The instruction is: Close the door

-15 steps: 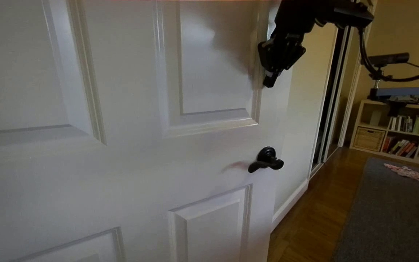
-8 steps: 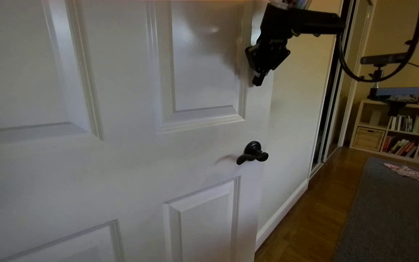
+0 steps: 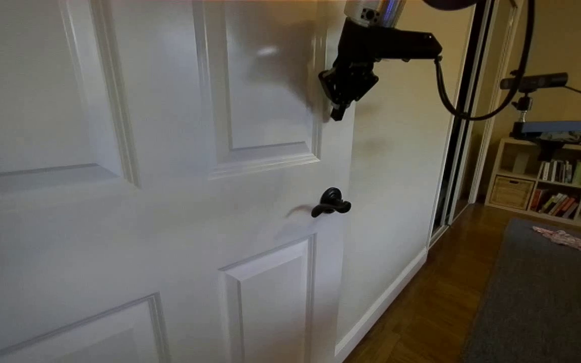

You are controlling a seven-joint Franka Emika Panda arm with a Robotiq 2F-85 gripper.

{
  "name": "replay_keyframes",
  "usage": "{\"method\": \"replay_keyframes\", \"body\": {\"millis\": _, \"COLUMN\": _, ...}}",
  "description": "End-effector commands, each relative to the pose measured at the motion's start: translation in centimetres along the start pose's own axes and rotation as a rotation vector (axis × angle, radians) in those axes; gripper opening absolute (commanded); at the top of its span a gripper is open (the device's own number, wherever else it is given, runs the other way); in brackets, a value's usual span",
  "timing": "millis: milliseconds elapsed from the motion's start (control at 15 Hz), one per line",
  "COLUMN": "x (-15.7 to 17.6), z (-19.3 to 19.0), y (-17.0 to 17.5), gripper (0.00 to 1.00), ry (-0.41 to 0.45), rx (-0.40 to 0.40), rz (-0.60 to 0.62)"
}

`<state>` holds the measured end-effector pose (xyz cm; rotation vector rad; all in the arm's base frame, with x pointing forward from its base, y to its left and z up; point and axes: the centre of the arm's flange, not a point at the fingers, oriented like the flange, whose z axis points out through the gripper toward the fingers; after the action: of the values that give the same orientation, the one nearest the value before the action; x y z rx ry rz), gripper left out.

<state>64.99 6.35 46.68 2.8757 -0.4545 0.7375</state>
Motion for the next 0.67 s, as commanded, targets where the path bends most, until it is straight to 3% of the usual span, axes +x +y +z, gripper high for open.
{"method": "replay_keyframes", "body": {"millis": 0, "x": 3.0, "z": 1.3, "y": -0.5, "gripper": 0.04, "ry": 0.056, "rx": 0.003, "rz": 0.014}}
{"method": "replay_keyframes", "body": {"millis": 600, "x": 8.0, "z": 3.6, "y": -0.5, "gripper": 0.04, "ry": 0.146, "rx": -0.001, "rz": 0.029}}
